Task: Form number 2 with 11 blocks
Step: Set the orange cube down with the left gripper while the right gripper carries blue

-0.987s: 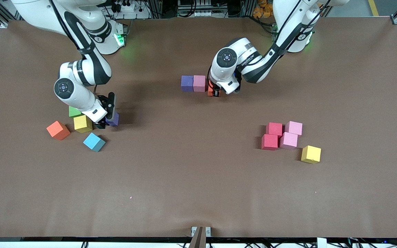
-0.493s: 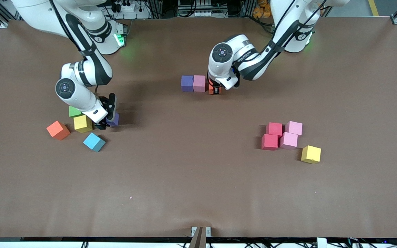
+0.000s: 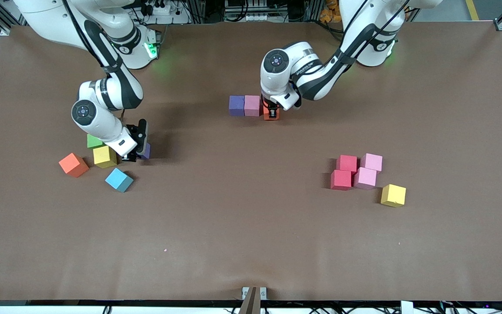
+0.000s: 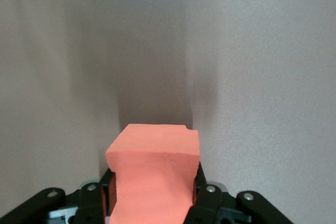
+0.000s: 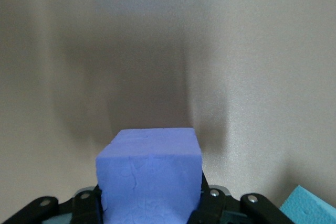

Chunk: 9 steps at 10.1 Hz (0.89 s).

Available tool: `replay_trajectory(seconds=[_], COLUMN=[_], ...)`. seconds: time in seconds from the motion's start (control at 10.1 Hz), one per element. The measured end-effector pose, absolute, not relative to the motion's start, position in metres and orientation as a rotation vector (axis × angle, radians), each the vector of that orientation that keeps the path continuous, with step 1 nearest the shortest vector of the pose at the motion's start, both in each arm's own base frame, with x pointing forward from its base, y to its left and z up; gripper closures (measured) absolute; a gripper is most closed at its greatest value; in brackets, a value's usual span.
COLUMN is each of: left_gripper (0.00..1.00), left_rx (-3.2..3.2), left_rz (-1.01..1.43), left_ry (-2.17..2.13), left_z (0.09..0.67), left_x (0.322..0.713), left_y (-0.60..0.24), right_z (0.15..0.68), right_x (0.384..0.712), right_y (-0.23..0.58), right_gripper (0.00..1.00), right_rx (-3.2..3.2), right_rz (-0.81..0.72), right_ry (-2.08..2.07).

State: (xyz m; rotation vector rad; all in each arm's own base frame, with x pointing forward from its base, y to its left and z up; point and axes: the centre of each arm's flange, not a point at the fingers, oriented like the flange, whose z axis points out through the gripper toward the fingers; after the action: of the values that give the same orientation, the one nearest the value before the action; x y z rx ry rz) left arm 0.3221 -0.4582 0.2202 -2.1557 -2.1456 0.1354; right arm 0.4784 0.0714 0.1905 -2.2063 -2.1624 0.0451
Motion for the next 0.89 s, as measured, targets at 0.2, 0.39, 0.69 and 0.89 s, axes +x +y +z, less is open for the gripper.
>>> replay_trajectory(seconds=[0.2, 0.39, 0.69, 0.89], left_gripper=[0.44, 0.44, 0.44, 0.44], left_rx=[-2.158, -2.171, -2.180, -2.183], left_rz=[0.142, 0.156, 0.174, 0.183], left_ry=[-2.156, -2.176, -2.185, -2.161], left_z=[0.219, 0.221, 0.218, 0.211], left_x=[0.323, 0.324, 0.322, 0.314], left_y=[-0.459, -0.461, -0.464, -0.468], right_z=[0.191, 0.197, 0.218, 0.226], right_x=[0.479, 0.483, 0.490, 0.487], right_y=[0.072, 0.074, 0.080, 0.101], right_gripper=[0.41, 0.42, 0.42, 0.42], right_rx=[-2.206, -2.212, -2.306, -2.373], right_rz=[0.039, 0.019, -0.035, -0.056], right_ry=[-2.166, -2.174, -2.111, -2.043])
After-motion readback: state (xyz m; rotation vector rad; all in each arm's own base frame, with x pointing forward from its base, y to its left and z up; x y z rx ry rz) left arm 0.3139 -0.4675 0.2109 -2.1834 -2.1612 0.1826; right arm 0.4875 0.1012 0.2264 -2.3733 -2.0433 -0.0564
